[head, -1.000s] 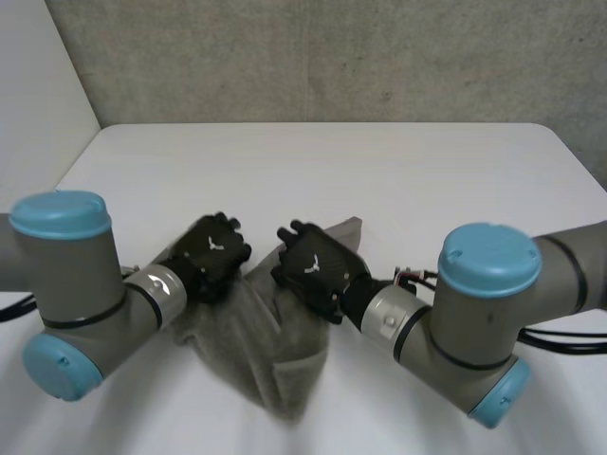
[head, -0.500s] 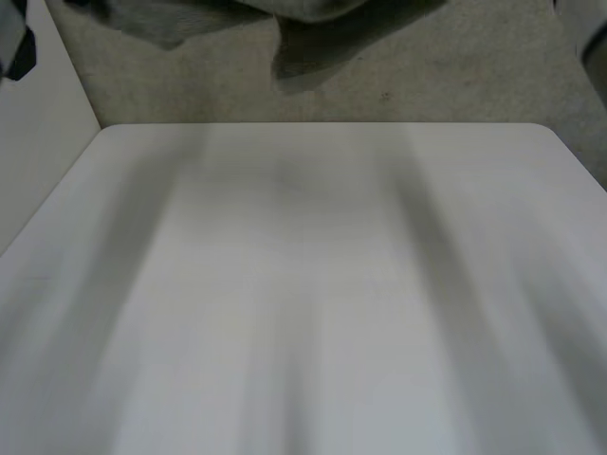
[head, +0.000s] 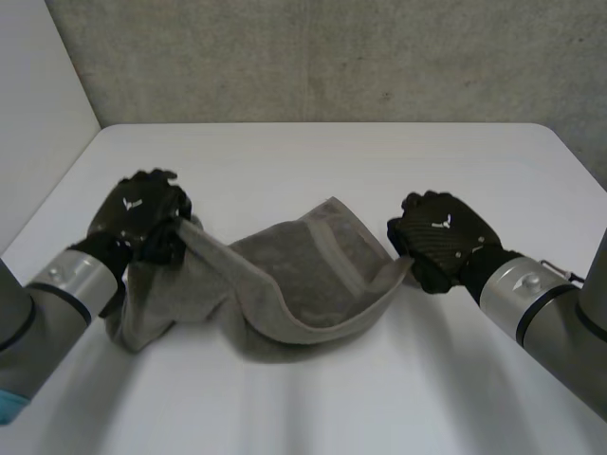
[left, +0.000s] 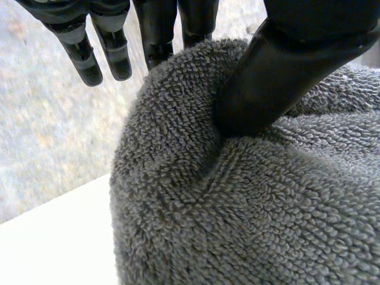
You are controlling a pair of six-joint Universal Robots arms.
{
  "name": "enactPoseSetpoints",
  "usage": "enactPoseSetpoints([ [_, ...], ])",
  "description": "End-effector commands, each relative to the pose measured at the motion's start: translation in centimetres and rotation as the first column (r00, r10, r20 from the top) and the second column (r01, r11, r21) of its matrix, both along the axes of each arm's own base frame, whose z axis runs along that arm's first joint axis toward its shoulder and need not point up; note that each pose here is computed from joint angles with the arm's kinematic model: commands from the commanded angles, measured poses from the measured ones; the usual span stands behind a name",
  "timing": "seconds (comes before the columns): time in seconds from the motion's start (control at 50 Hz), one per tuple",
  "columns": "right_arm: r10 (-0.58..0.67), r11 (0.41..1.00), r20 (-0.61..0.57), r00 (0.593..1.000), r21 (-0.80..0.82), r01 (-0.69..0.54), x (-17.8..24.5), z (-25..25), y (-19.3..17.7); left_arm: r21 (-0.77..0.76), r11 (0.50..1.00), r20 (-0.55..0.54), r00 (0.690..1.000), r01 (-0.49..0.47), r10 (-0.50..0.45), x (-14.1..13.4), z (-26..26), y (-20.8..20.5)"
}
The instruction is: Fold the towel.
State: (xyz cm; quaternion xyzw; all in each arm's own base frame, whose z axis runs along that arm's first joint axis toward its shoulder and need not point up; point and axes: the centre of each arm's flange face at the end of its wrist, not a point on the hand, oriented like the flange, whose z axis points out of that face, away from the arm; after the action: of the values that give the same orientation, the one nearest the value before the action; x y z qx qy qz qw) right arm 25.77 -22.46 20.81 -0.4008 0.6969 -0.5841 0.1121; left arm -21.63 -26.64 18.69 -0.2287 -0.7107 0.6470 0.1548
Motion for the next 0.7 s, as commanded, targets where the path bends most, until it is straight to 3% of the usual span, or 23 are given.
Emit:
enactPoseSetpoints([
  [0.02,-0.008,0.999,-0.013,1.0,0.033,0.009,-0.1,-1.1,-0.2,0.027,1.0,0.064,0.998,-0.017,0.015,0.8,-1.8,0.2],
  [0.3,-0.003,0.997,-0.026,1.0,0.074,0.005,-0.4,-2.2,0.6,0.029,0.999,0.154,0.987,-0.037,0.033,2.0,-3.0,1.0],
  [0.7,-0.025,0.996,-0.033,0.999,0.087,0.028,-1.4,-0.5,1.6,-0.051,0.997,0.143,0.988,-0.056,0.062,2.8,0.3,2.0],
])
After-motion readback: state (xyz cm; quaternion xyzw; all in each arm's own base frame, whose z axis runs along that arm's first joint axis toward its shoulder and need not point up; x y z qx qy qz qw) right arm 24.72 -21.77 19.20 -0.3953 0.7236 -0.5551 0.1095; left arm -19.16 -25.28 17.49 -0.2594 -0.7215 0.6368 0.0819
